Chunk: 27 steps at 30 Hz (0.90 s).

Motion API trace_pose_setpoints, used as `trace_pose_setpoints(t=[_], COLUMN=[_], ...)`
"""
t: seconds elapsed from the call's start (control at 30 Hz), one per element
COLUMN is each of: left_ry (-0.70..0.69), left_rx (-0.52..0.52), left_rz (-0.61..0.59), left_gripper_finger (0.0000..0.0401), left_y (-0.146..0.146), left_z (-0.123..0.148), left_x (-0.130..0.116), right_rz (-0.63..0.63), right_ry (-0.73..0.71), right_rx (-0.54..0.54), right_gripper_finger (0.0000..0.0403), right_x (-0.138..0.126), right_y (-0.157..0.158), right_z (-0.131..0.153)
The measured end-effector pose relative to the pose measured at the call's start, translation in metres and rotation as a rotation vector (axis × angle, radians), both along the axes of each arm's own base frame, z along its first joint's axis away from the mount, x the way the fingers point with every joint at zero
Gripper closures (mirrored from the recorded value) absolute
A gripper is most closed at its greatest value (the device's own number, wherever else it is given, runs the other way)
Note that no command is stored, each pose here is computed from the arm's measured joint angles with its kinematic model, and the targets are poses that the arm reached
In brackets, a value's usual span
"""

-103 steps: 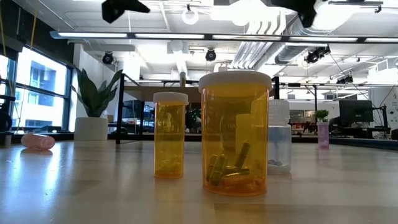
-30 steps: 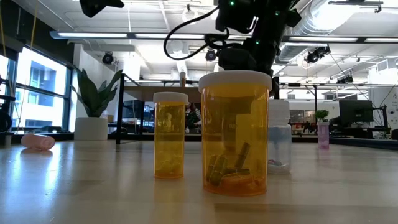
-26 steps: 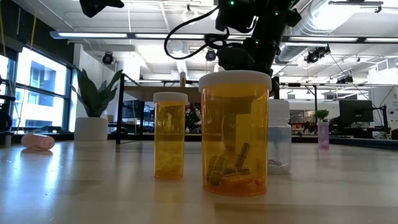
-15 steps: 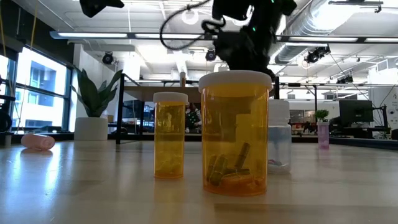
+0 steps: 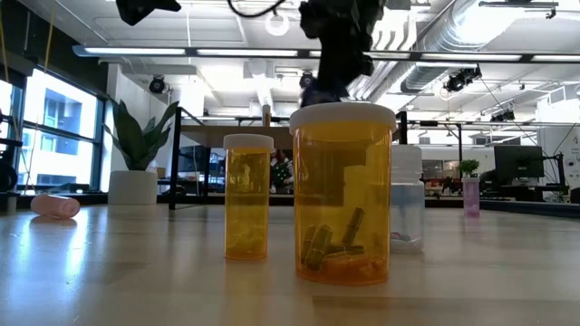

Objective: Pick and place medicine bottles onto shelf by color
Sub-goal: Put the blue pill bottle on the shelf

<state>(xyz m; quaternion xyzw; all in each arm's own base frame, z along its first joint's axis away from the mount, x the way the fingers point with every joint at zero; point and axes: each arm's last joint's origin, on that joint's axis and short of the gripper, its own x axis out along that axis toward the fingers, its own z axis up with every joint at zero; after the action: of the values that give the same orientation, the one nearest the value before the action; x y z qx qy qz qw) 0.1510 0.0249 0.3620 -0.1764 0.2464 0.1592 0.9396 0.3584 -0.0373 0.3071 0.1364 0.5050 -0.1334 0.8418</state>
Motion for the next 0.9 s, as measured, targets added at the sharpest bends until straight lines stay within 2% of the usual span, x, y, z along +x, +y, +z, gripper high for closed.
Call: trace_pose_setpoints(t=[0.2, 0.53, 0.7, 0.9], left_ry=[0.0, 0.0, 0.0, 0.002], left_rx=[0.0, 0.005, 0.005, 0.017], left_rz=[0.0, 0.007, 0.008, 0.03], left_gripper_finger=[0.0217, 0.0217, 0.0217, 0.0217], left_y=[0.0, 0.0, 0.0, 0.001], left_z=[0.0, 0.0, 0.0, 0.0], left_x=[0.0, 0.0, 0.0, 0.0], right_rz=[0.08, 0.123, 0.128, 0.112], right_ry=[-0.085, -0.081, -0.045, -0.003], right_rx=[-0.006, -0.174, -0.244, -0.25], right_gripper_finger=[0.0236, 0.0236, 0.0236, 0.0235], right_x=[-0.003, -0.036, -0.059, -0.086], right_y=[-0.03, -0.1, -0.136, -0.172], right_z=[0.033, 0.079, 0.086, 0.084])
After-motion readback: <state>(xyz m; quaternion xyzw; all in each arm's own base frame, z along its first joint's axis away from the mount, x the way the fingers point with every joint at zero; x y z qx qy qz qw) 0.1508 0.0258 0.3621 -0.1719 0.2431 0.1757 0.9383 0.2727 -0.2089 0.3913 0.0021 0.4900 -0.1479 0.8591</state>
